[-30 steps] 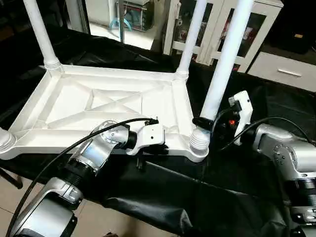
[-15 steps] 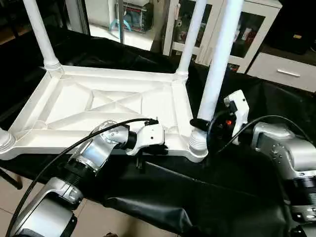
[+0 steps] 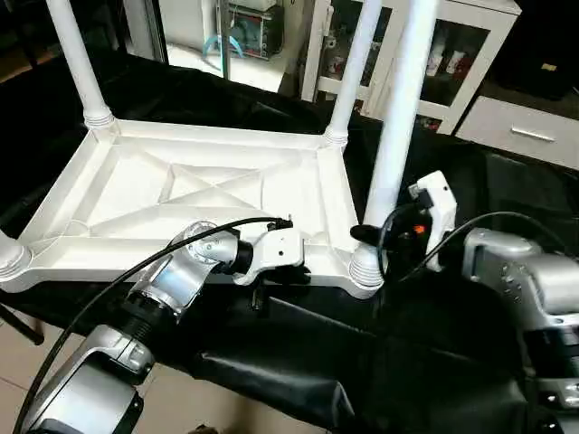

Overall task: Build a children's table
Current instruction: Rotate table base

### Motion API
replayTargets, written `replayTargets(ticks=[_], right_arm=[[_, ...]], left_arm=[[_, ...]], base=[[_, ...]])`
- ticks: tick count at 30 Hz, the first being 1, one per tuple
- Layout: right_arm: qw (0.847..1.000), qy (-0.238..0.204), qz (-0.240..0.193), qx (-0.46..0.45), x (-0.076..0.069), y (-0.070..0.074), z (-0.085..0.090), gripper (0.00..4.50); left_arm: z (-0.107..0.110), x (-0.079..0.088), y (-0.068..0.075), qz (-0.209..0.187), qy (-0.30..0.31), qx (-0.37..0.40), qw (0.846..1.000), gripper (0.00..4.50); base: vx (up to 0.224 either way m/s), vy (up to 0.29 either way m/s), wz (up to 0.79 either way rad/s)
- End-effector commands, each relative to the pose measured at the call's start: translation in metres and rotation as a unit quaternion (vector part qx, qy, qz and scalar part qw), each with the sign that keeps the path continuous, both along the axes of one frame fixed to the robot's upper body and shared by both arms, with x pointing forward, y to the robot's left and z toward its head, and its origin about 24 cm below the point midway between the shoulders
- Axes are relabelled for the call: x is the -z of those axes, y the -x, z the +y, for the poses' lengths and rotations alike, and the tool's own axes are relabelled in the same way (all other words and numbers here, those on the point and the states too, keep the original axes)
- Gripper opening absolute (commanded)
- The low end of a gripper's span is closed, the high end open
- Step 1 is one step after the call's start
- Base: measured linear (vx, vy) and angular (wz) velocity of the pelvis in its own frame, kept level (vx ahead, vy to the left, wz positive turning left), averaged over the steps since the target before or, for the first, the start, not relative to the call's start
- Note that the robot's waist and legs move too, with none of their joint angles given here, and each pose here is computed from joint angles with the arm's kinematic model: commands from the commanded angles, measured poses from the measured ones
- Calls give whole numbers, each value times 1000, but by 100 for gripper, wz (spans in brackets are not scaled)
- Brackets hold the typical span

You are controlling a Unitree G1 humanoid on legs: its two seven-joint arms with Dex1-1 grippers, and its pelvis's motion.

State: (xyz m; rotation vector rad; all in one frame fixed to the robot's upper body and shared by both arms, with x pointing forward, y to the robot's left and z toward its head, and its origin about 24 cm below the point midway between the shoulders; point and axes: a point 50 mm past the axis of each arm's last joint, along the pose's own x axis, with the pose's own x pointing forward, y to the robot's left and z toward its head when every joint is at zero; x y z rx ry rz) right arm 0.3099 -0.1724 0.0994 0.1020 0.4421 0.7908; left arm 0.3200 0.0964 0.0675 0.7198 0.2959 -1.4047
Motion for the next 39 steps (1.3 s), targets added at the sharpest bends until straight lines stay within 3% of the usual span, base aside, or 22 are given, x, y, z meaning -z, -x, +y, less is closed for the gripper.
replayTargets(ticks=[1,9,20,31,37,39], right_arm=[[999,22,22,18,17,5,-1,184],[999,5,-18,47,38,17,-5,184],[991,-26,-1,129,90,52,-25,184],[991,-22,20,128,107,72,-26,184],[985,-62,12,161,110,77,-27,184],[979,-96,11,181,110,77,-27,184]], left_arm=[[-6,-7,-1,-14,7,12,1000,0],[-5,-7,-1,-16,9,9,1000,0],[-5,-7,0,-16,10,11,1000,0],[-7,-6,0,-18,11,11,1000,0],[-7,-7,0,-20,12,8,1000,0],[-7,-7,-1,-20,13,7,1000,0]], base=[[0,0,0],[0,0,0],[0,0,0],[0,0,0],[0,0,0],[0,0,0]])
